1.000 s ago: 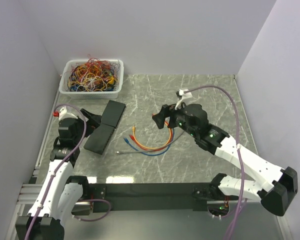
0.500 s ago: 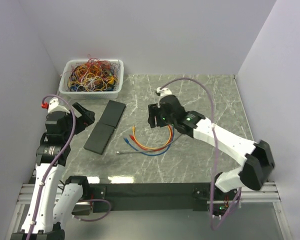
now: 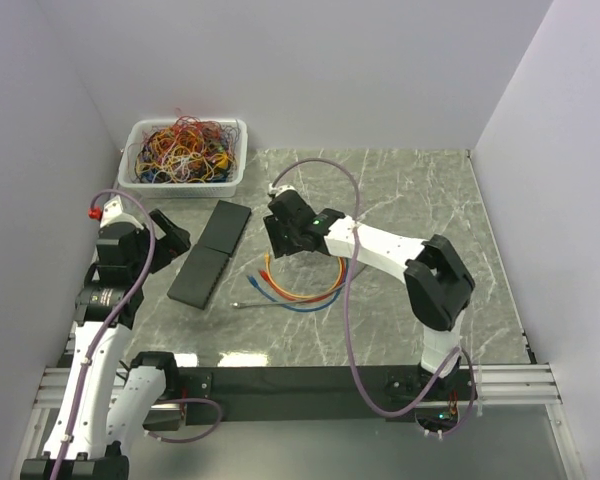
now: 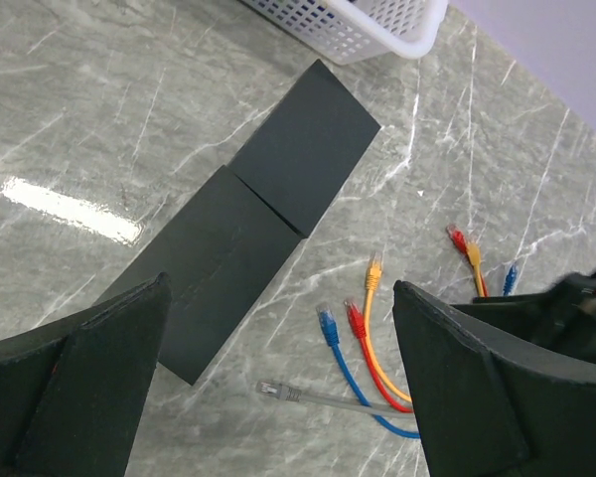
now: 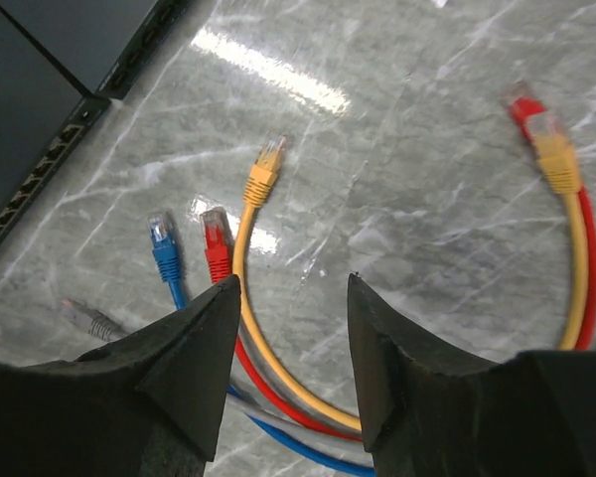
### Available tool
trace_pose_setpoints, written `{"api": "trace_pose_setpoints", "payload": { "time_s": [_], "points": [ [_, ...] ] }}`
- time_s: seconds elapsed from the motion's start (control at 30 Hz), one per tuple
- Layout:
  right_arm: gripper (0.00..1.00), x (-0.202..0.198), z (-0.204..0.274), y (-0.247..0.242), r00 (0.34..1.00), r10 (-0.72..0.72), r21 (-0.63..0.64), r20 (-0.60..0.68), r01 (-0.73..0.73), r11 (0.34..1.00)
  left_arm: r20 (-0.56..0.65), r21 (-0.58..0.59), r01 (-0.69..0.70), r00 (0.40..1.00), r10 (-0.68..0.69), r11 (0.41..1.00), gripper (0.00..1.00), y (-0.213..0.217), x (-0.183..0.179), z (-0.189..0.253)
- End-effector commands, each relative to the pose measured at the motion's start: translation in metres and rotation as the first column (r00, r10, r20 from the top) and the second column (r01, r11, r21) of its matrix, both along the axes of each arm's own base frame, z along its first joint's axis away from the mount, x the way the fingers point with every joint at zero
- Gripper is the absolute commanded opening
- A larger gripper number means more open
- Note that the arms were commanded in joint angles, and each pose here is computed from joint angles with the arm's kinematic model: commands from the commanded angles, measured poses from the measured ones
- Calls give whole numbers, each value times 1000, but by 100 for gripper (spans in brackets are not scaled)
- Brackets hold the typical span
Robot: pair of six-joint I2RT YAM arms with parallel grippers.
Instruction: Insert the plug into the switch port
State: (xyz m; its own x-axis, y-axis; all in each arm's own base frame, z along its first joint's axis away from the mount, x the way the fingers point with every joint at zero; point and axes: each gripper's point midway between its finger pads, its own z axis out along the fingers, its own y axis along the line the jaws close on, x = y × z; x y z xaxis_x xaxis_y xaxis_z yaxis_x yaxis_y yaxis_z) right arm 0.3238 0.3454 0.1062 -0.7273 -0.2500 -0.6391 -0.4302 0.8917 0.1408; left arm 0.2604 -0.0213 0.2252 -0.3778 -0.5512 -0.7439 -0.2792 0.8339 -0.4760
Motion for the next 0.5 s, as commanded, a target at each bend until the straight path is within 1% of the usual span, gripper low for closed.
{"api": "trace_pose_setpoints", "payload": {
  "time_s": [0.0, 0.13, 0.2, 0.27, 0.33, 0.47],
  "points": [
    [54, 5, 15, 18, 999, -7, 24, 35, 7, 1000, 31, 22, -12, 999, 11, 1000, 99, 5, 0, 7],
    [54, 5, 9, 28, 1000, -10, 23, 26, 9, 1000, 36, 20, -2, 999, 2, 1000, 98, 3, -1, 8],
    [52, 5, 2, 32, 1000, -15, 5, 23, 14, 1000, 44, 16, -4, 999, 4, 1000, 98, 3, -2, 9],
    [49, 5, -9, 35, 1000, -17, -15, 7, 17, 1000, 51, 17, -9, 999, 8, 1000, 98, 4, -3, 11],
    [48, 8, -11, 38, 1000, -28, -20, 8, 28, 999, 53, 15, -9, 999, 8, 1000, 97, 4, -4, 11],
    [47, 8, -30, 39, 999, -40, -55, -20, 39, 998, 56, 14, -14, 998, 13, 1000, 97, 4, -5, 12]
  ]
}}
